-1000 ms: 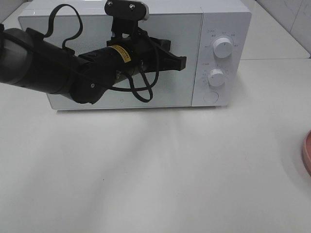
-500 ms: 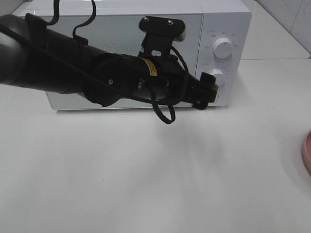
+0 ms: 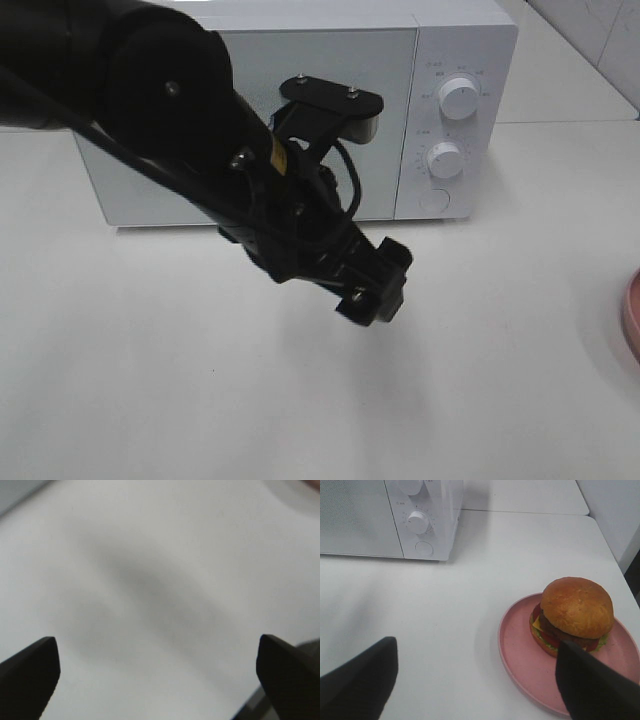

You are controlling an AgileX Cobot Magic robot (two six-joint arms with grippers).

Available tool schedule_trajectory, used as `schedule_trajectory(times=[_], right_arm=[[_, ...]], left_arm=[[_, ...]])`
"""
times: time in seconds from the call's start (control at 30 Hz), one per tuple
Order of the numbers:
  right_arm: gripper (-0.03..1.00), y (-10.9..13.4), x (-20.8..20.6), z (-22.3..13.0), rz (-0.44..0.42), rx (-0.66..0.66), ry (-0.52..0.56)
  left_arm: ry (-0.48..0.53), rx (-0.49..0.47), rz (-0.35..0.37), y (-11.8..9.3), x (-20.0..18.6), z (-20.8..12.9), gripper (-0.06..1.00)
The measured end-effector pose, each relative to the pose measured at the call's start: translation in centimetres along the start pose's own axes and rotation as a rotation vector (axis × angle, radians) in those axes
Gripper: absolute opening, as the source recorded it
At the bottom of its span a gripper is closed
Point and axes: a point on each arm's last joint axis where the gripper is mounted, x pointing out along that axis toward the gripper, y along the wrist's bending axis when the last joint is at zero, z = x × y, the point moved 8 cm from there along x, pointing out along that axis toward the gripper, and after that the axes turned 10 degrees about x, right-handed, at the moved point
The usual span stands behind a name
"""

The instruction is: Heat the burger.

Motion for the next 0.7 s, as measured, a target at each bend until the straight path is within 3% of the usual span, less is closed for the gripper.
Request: schedule_trajectory(times=[0.03, 0.13, 0.2, 0.3, 0.37, 0.47, 0.5, 0.53, 0.57, 0.7], right_arm=[[0.76, 0.0, 0.0, 0.0, 0.0, 0.0, 0.0], [0.76, 0.0, 0.0, 0.0, 0.0, 0.0, 0.0], [0.76, 0.0, 0.0, 0.0, 0.0, 0.0, 0.0], [0.76, 0.0, 0.0, 0.0, 0.0, 0.0, 0.0], [0.76, 0.0, 0.0, 0.0, 0.0, 0.0, 0.0], [0.76, 0.0, 0.0, 0.0, 0.0, 0.0, 0.0], [0.76, 0.0, 0.0, 0.0, 0.0, 0.0, 0.0], [0.76, 0.0, 0.0, 0.0, 0.0, 0.0, 0.0], [0.76, 0.0, 0.0, 0.0, 0.0, 0.0, 0.0], [0.76, 0.0, 0.0, 0.0, 0.0, 0.0, 0.0]], left_arm=[[0.07, 0.006, -0.009, -0.2, -1.0, -1.2, 0.99], [0.099, 0.009, -0.013, -0.3, -1.5, -1.7, 0.99], [0.182, -0.011, -0.023, 0.0, -3.4, -3.1, 0.99], [0.197, -0.026, -0.023, 0.4, -4.0, -3.4, 0.99], [0.242, -0.091, -0.005, 2.7, -5.9, -4.5, 0.99], [0.249, -0.107, 0.001, 3.4, -6.4, -4.8, 0.99], [0.259, -0.137, 0.013, 4.8, -7.6, -5.3, 0.99], [0.256, -0.167, 0.029, 6.2, -9.0, -5.8, 0.99], [0.256, -0.167, 0.029, 6.2, -9.0, -5.8, 0.99], [0.229, -0.276, 0.083, 9.5, -12.0, -7.8, 0.99]])
